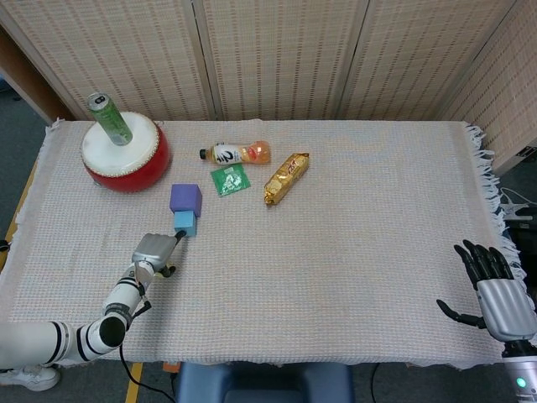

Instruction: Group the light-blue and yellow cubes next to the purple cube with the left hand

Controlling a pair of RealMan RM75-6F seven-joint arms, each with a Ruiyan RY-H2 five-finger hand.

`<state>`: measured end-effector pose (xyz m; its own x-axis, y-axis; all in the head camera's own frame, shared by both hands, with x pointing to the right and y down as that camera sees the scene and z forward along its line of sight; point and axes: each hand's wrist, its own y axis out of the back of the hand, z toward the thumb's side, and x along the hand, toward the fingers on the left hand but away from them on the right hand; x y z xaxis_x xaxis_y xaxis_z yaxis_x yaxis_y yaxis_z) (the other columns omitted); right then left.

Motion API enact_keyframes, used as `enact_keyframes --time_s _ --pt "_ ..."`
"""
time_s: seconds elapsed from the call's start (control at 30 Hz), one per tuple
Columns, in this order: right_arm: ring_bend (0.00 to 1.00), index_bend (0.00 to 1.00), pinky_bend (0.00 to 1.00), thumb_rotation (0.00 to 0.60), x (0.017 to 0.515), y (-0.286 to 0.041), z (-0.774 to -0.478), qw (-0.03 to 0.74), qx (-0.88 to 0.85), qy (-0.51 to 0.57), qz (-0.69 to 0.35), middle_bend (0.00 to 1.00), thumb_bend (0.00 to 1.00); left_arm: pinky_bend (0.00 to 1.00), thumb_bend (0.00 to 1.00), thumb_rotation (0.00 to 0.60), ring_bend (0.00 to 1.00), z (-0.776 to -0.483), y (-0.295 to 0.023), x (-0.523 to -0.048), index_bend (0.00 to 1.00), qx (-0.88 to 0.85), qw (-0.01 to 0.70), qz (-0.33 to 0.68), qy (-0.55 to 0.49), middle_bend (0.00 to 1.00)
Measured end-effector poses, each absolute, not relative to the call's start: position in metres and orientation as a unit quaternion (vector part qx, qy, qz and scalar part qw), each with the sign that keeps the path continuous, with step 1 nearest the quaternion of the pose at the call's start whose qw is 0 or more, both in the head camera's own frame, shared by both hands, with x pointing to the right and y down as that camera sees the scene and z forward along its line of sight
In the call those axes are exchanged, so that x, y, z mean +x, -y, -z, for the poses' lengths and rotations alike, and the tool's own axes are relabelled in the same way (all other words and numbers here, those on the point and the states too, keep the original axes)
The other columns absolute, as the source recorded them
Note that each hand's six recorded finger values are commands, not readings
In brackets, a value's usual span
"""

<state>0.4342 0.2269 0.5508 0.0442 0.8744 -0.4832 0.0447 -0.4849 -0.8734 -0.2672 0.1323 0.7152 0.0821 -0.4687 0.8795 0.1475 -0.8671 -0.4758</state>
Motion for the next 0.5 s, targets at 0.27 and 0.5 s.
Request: enact_keyframes --time_s 0.27,0.5 --pt "0.0 0.0 0.0 0.346 0.4343 -0.2272 -0.5483 0.355 -0.63 0.367 -0.585 0.0 0.0 1.0 0.39 0.6 1.0 -0.717 -0.1288 -0.2714 0.0 -0.697 0.218 0.672 -0.12 1.0" --pt "0.0 0.0 0.0 0.347 0.4343 -0.2271 -0.549 0.355 -0.63 0.367 -0.585 0.0 0.0 1.0 0.38 0.6 1.0 -0.7203 -0.1309 -0.2716 0.0 -0.698 0.212 0.675 -0.115 1.0"
